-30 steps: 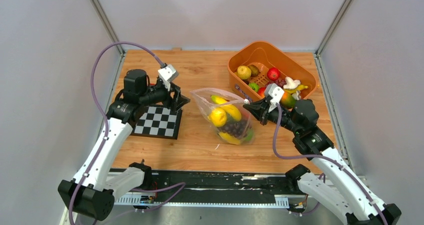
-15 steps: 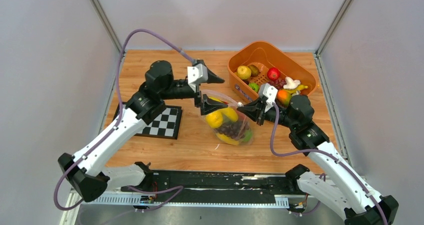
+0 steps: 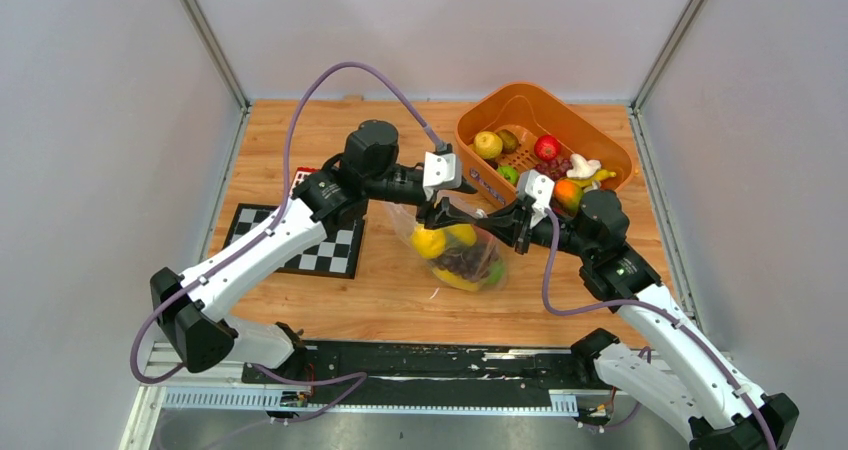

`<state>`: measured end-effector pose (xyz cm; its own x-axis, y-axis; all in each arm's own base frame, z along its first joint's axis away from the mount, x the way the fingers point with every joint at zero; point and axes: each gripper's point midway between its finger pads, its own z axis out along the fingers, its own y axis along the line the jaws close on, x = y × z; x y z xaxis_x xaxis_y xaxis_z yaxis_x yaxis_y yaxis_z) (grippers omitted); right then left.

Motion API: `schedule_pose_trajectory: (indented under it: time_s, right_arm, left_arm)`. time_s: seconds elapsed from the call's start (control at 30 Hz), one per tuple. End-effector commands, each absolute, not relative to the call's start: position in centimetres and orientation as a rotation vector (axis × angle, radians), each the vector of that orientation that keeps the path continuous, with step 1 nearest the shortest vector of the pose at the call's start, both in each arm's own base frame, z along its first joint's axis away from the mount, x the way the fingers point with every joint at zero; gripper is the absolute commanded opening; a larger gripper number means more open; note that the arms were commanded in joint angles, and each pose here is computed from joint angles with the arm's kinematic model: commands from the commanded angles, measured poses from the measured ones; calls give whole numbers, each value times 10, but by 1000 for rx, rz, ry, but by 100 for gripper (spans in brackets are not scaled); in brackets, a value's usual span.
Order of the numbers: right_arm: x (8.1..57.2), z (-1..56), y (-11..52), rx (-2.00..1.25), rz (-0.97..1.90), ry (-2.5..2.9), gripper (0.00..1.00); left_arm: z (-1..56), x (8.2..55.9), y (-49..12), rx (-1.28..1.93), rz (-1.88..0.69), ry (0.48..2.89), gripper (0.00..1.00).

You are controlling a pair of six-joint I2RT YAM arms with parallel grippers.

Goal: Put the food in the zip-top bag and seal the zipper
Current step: Zip the zipper food storage bag at the center of the board.

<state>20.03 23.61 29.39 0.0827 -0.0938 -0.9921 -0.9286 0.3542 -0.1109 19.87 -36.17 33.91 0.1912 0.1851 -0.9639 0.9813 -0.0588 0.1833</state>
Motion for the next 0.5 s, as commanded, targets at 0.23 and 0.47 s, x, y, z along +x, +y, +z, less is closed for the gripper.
schedule_pose_trajectory:
  time_s: [0.23,0.47]
  right_arm:
    - [197,327,235,-1041,803,1236,0]
    - [198,327,236,-1038,806,1240,0]
  left_arm:
    - [341,195,-372,1539,-960,1118,47]
    - [342,194,-374,1548,-979,1112,35]
